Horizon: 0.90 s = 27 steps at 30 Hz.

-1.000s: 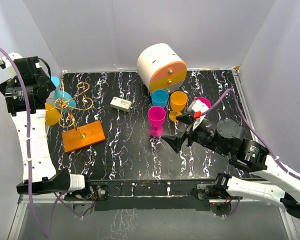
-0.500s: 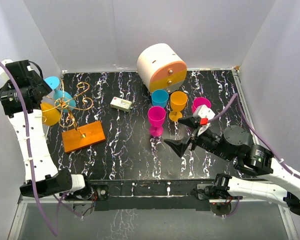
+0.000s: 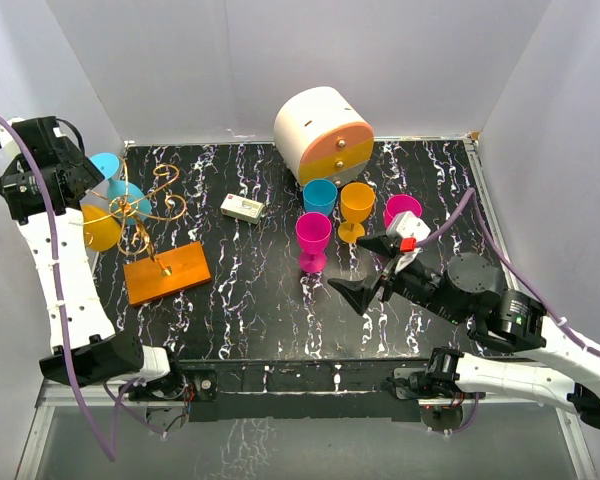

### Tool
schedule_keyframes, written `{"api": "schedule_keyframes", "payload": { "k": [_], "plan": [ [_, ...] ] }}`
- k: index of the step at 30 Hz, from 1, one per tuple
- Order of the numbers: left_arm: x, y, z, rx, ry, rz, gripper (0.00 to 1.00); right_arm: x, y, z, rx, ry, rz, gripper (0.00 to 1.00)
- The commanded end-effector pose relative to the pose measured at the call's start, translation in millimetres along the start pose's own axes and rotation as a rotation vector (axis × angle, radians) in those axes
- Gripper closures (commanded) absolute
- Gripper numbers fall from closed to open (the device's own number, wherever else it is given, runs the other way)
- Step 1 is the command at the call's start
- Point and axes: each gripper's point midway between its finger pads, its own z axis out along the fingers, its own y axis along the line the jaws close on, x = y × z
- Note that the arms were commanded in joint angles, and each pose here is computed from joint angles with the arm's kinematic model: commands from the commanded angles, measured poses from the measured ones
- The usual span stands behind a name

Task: Take the wine glass off the wine glass rack

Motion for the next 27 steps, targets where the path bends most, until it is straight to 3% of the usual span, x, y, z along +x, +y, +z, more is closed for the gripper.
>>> {"api": "schedule_keyframes", "payload": {
  "k": [1,23,27],
  "plan": [
    [-2.9,4.0,-0.3,-0.006,-0.017,-0.016,0.01,-16.4,-2.3,0.2,0.016,-0.071,0.002,0.02],
    [-9.4,-5.8,23.8,0.012,0.007,-0.057,0.01,-17.3,-2.9,1.9,0.024,-0.075,-0.002,0.02],
    [-8.7,-6.5,25.6,0.016,0.012,-0.063,0.05,-17.1,-3.1,2.0,0.025,-0.074,-0.003,0.02]
  ]
}}
